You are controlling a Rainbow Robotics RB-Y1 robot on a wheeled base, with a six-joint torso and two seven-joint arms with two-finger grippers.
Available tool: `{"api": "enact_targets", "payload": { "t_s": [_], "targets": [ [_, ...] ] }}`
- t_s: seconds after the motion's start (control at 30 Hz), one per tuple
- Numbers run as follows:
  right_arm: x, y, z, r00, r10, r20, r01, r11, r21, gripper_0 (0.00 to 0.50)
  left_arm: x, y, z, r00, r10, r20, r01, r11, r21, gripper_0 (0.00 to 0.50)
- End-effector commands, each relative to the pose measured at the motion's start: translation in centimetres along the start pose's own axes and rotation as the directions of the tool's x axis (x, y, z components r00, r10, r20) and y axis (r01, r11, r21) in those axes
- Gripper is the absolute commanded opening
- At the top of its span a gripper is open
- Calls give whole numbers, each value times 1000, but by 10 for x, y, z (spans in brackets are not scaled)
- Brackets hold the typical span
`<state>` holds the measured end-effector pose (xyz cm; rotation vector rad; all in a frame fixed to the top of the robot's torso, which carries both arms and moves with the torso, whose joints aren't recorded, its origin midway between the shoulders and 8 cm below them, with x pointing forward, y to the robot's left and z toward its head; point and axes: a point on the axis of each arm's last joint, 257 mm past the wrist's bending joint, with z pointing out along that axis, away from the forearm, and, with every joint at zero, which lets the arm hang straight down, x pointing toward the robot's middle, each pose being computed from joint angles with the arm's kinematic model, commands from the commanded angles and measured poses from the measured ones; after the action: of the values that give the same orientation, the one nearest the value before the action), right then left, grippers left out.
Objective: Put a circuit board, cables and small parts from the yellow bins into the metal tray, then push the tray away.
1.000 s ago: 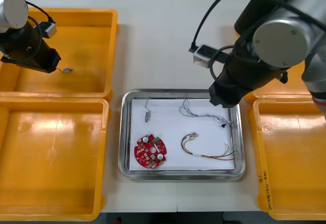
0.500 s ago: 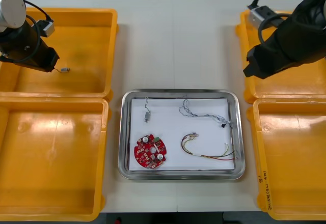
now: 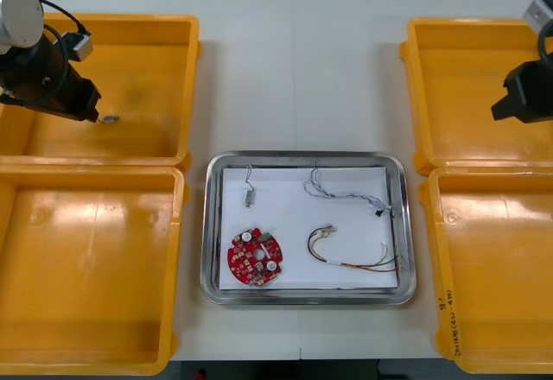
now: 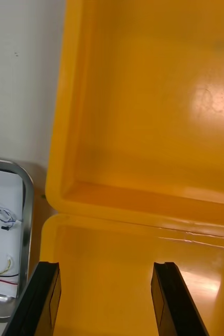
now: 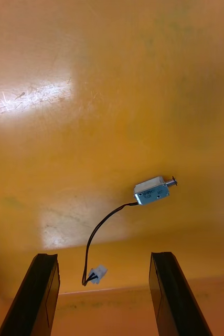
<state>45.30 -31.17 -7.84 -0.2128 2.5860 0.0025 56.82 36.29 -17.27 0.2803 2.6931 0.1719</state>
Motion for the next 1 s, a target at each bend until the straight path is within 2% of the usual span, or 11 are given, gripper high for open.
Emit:
{"api": "enact_targets", "payload": {
  "t_s": [0.03, 0.23, 0.47, 0.6, 0.8, 0.87, 1.0],
  "targets": [
    [10, -44, -24, 994, 109, 31, -111, 992, 55, 500, -27, 26, -36, 996, 8, 88, -7, 1000, -18, 500],
    [22, -64, -28, 986, 164, 26, -166, 983, 73, 500, -31, 26, -43, 996, -12, 94, 14, 1000, -13, 500],
    [50, -79, -23, 973, 229, -12, -228, 971, 67, 500, -37, 24, -53, 994, -53, 99, 54, 999, -8, 500],
    [65, -85, -17, 966, 254, -38, -251, 965, 76, 500, -43, 17, -62, 989, -105, 102, 106, 994, 3, 500],
    [90, -94, -10, 954, 289, -81, -282, 955, 91, 500, -51, -4, -63, 978, -171, 118, 168, 985, 36, 500],
    [91, -95, -9, 955, 286, -82, -279, 956, 94, 500, -54, -11, -61, 975, -187, 121, 183, 982, 45, 500],
    [87, -95, -5, 958, 281, -55, -275, 957, 94, 500, -59, -22, -56, 973, -189, 133, 183, 982, 53, 500]
  ]
}}
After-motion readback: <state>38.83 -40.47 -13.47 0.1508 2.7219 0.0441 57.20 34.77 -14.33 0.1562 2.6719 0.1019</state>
